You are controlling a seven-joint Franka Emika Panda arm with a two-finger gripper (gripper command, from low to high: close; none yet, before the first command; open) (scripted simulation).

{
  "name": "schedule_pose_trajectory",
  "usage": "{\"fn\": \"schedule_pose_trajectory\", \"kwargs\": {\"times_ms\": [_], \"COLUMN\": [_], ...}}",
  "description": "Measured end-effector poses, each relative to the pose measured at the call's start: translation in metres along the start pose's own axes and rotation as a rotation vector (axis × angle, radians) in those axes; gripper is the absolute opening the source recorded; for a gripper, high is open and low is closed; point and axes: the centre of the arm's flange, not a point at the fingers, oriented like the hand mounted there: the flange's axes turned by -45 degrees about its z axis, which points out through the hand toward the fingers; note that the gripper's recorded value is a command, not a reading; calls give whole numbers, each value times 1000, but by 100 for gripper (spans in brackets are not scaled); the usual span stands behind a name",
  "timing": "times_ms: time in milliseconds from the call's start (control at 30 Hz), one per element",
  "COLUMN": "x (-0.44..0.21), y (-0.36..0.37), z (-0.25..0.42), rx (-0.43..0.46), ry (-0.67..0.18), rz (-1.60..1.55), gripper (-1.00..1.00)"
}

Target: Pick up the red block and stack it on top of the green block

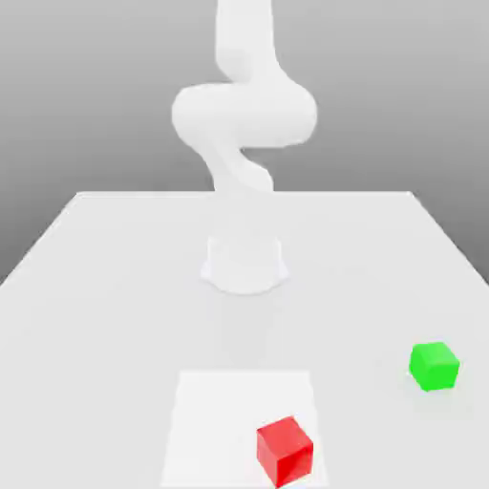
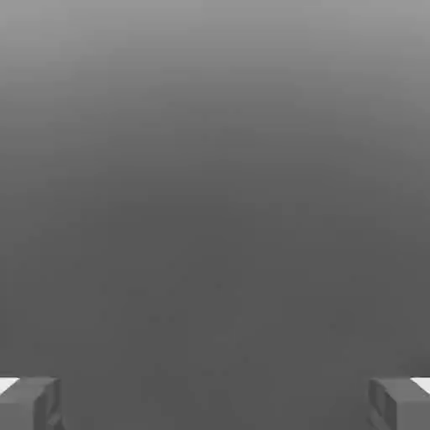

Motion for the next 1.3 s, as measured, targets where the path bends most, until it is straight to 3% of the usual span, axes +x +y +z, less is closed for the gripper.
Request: {"fn": "schedule_pose_trajectory", "kwargs": {"times_ms": [367, 800, 967, 1000, 1300], "x": [-57, -224, -272, -279, -266], "y": [-19, -41, -41, -41, -41], "z": [215, 397, 445, 452, 439], "rx": [99, 151, 152, 152, 152], "ry": [-321, -688, -715, -716, -716], "rz": [-171, -399, -418, -417, -419], "gripper": [0, 0, 0, -100, -100]}}
